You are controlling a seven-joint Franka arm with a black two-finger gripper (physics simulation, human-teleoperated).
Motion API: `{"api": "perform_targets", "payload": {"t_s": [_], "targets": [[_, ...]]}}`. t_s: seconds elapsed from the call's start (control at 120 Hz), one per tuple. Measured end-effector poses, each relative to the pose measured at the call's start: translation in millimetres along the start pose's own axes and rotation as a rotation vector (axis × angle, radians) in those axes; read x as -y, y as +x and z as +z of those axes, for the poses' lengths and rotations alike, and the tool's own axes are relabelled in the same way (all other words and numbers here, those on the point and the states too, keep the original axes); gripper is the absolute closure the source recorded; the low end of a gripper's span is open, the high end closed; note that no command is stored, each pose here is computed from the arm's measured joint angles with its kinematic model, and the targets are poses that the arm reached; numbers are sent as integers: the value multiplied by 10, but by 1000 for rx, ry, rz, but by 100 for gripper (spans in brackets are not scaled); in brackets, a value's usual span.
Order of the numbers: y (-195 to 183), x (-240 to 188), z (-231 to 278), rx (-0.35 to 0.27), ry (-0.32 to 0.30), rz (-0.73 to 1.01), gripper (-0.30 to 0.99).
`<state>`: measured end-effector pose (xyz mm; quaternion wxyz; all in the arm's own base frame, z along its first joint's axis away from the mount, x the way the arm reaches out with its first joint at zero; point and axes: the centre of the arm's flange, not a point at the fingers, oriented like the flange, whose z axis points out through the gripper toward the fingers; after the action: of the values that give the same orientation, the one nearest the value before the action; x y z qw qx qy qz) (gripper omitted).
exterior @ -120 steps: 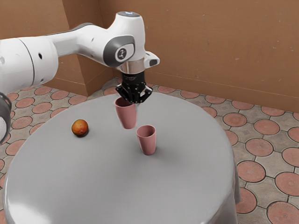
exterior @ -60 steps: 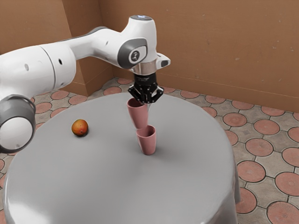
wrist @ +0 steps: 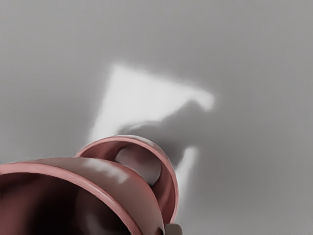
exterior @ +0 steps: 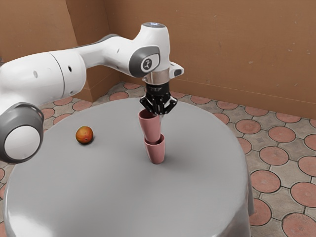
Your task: Place the left cup onto the right cup
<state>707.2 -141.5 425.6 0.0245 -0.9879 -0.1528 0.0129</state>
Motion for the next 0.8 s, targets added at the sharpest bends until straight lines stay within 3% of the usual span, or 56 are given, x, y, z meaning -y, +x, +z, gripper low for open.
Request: {"api": "perform_targets", "payload": {"t_s": [0.3,0.542,0.8], "targets": [[-2,-35,132,13,3,-2,78],[-32,-57,46,-8,-2,4,30],[-257,-2,-456,-61,-21,13,9]]}}
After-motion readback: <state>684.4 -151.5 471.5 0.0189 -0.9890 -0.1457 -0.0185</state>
